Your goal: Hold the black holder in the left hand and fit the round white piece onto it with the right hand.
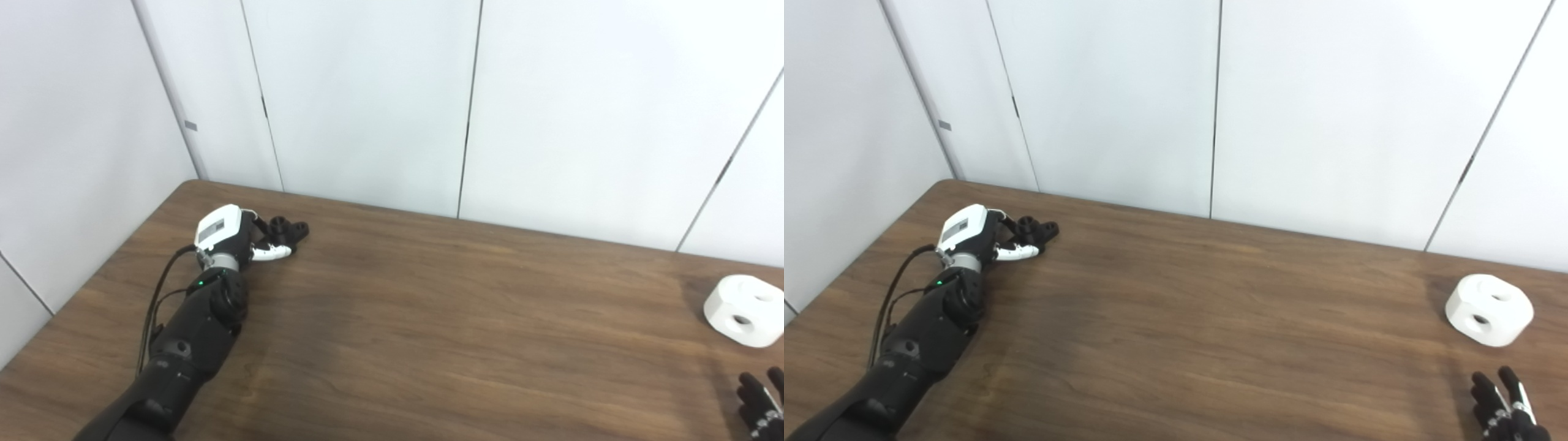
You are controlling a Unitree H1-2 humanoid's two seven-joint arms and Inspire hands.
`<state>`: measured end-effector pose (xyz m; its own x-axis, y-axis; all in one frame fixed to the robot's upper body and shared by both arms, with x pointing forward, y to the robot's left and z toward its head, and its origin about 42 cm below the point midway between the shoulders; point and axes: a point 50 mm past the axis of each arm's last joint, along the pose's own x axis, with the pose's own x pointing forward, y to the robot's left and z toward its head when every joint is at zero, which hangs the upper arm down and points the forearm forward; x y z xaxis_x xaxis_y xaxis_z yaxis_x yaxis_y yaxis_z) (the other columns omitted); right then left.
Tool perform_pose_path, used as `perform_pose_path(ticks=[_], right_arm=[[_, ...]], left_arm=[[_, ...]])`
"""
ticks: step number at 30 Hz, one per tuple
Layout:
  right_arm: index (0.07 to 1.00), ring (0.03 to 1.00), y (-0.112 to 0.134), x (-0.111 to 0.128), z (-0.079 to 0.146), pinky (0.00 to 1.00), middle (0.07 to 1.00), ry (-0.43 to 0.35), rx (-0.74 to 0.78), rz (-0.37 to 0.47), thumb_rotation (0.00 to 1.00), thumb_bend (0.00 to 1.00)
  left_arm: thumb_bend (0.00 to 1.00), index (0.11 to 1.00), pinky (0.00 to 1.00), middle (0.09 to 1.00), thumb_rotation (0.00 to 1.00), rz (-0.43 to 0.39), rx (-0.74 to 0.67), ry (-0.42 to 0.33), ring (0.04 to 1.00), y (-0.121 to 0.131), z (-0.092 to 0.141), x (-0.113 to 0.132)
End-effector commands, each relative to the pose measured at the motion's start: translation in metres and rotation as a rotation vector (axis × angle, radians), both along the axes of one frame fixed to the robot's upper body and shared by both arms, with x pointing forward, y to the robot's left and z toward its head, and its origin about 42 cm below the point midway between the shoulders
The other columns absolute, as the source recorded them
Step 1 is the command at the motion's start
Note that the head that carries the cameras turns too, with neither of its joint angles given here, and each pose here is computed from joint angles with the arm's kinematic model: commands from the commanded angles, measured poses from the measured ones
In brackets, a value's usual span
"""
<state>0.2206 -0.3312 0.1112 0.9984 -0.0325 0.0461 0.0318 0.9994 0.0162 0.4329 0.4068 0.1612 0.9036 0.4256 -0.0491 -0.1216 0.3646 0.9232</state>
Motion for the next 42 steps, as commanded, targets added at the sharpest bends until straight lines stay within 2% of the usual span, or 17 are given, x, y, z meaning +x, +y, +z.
perform_pose_path(ticks=[1, 12, 24, 25, 26, 28, 35, 42], right_arm=[[1.0, 0.96, 0.0, -0.011, -0.009, 1.0, 0.935, 0.043, 0.012, 0.008, 0.98, 0.65], [1.0, 0.956, 0.001, -0.012, -0.006, 1.0, 0.926, 0.041, 0.018, 0.012, 0.97, 0.66], [0.993, 0.948, 0.0, -0.013, -0.006, 1.0, 0.924, 0.04, 0.022, 0.011, 0.96, 0.66], [0.993, 0.948, 0.0, -0.013, -0.006, 1.0, 0.925, 0.04, 0.024, 0.011, 0.95, 0.67], [0.993, 0.947, 0.0, -0.013, -0.006, 1.0, 0.924, 0.038, 0.025, 0.011, 0.95, 0.67], [0.989, 0.946, 0.0, -0.014, -0.005, 1.0, 0.924, 0.034, 0.029, 0.012, 0.95, 0.65], [0.987, 0.949, 0.002, -0.014, -0.004, 1.0, 0.925, 0.038, 0.029, 0.01, 0.94, 0.65], [0.98, 0.945, 0.005, -0.014, -0.004, 1.0, 0.922, 0.037, 0.038, 0.007, 0.94, 0.65]], left_arm=[[0.88, 0.621, 0.98, 0.844, 0.26, -0.009, 0.044, -0.06, 0.917, 0.009, 0.021, 0.006], [0.87, 0.623, 0.96, 0.833, 0.24, -0.001, 0.068, -0.034, 0.902, 0.008, 0.016, 0.008], [0.84, 0.572, 0.95, 0.821, 0.18, -0.011, 0.083, -0.018, 0.896, 0.009, 0.014, 0.007], [0.68, 0.533, 0.95, 0.822, 0.13, -0.011, 0.086, -0.017, 0.899, 0.009, 0.014, 0.007], [0.61, 0.512, 0.96, 0.82, 0.1, -0.013, 0.091, -0.021, 0.898, 0.009, 0.013, 0.006], [0.54, 0.49, 0.96, 0.806, 0.06, -0.015, 0.096, -0.028, 0.894, 0.009, 0.012, 0.006], [0.52, 0.484, 0.95, 0.77, 0.05, -0.024, 0.071, -0.066, 0.867, 0.008, 0.007, 0.003], [0.52, 0.483, 0.94, 0.765, 0.05, -0.025, 0.054, -0.059, 0.867, 0.01, 0.004, 0.003]])
